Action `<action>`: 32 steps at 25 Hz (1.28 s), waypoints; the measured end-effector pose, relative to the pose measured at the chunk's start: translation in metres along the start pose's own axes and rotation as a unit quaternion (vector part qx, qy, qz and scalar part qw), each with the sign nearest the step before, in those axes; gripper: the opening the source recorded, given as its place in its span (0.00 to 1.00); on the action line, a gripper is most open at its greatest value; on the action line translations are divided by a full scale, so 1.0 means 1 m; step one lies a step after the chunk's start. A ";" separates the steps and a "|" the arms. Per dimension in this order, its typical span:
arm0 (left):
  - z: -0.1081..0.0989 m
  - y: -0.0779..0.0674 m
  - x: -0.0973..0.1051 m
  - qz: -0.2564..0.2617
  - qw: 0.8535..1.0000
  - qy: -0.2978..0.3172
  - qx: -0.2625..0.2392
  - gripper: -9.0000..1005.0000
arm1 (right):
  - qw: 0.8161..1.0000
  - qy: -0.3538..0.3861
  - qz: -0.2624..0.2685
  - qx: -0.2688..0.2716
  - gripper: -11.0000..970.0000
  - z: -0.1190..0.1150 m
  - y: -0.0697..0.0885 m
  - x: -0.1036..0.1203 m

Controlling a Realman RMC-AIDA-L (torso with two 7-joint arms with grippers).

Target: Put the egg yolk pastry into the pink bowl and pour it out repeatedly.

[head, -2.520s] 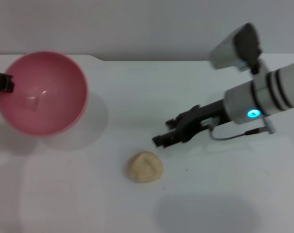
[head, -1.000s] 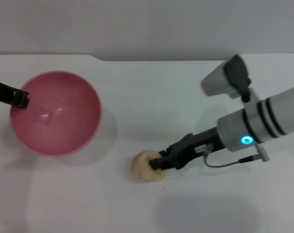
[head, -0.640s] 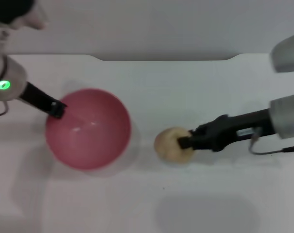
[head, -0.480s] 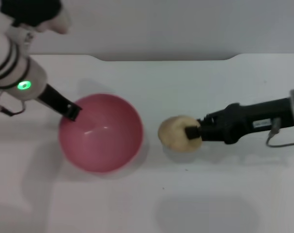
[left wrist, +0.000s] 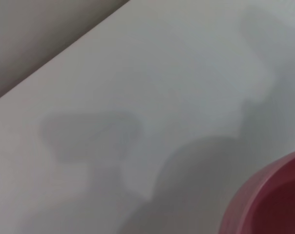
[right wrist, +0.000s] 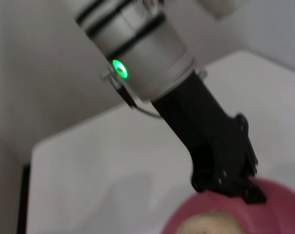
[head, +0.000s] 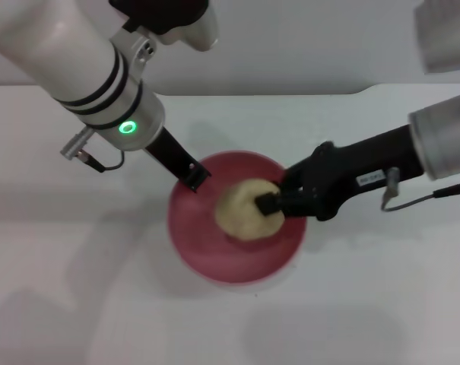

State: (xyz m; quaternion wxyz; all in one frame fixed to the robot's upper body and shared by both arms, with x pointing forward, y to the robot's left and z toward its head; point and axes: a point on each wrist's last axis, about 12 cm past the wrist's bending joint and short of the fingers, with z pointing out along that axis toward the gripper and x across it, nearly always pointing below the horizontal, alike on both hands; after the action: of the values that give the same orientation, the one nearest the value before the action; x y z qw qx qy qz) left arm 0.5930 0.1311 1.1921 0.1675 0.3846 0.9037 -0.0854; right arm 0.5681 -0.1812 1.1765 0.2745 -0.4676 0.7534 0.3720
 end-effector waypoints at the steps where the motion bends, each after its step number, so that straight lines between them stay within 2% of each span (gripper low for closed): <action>1: 0.000 -0.002 -0.001 0.001 1.000 -0.002 0.002 0.01 | 1.000 0.013 0.003 0.005 0.15 0.004 -0.002 -0.001; 3: 0.000 -0.004 -0.003 0.001 1.000 -0.005 0.005 0.01 | 0.999 0.045 0.009 0.025 0.14 0.015 -0.006 -0.002; 6: 0.000 -0.004 -0.003 0.000 1.000 -0.008 0.006 0.01 | 0.998 0.048 -0.005 0.037 0.14 0.021 -0.005 -0.007; 13: 0.004 0.002 0.001 -0.014 1.000 -0.016 0.003 0.01 | 0.998 0.034 -0.014 0.051 0.13 0.014 -0.002 -0.014; 17: 0.008 0.009 0.006 -0.027 0.999 -0.020 -0.004 0.01 | 0.997 0.014 0.005 0.070 0.41 0.001 -0.003 -0.013; 21: 0.013 0.021 0.014 -0.043 0.998 -0.038 -0.023 0.01 | 0.991 -0.026 0.078 0.105 0.61 -0.026 -0.013 -0.003; 26: 0.013 0.027 0.028 -0.057 0.992 -0.102 -0.040 0.01 | 0.970 -0.068 0.188 0.142 0.64 -0.071 -0.025 0.032; 29: 0.010 0.029 0.036 -0.057 0.985 -0.152 -0.057 0.01 | 0.949 -0.073 0.252 0.174 0.65 -0.096 -0.028 0.059; 30: 0.006 0.028 0.038 -0.048 0.978 -0.190 -0.069 0.01 | 0.937 -0.068 0.285 0.188 0.65 -0.107 -0.028 0.076; 32: 0.004 0.025 0.040 -0.038 0.974 -0.212 -0.075 0.01 | 0.932 -0.067 0.300 0.192 0.65 -0.111 -0.028 0.084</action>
State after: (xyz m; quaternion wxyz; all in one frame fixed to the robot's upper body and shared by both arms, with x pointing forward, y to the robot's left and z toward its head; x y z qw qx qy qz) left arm 0.5862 0.1740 1.1729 0.3803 0.3096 0.8654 -0.1031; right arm 0.5518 -0.3222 1.1680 0.2844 -0.1325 0.8955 0.3156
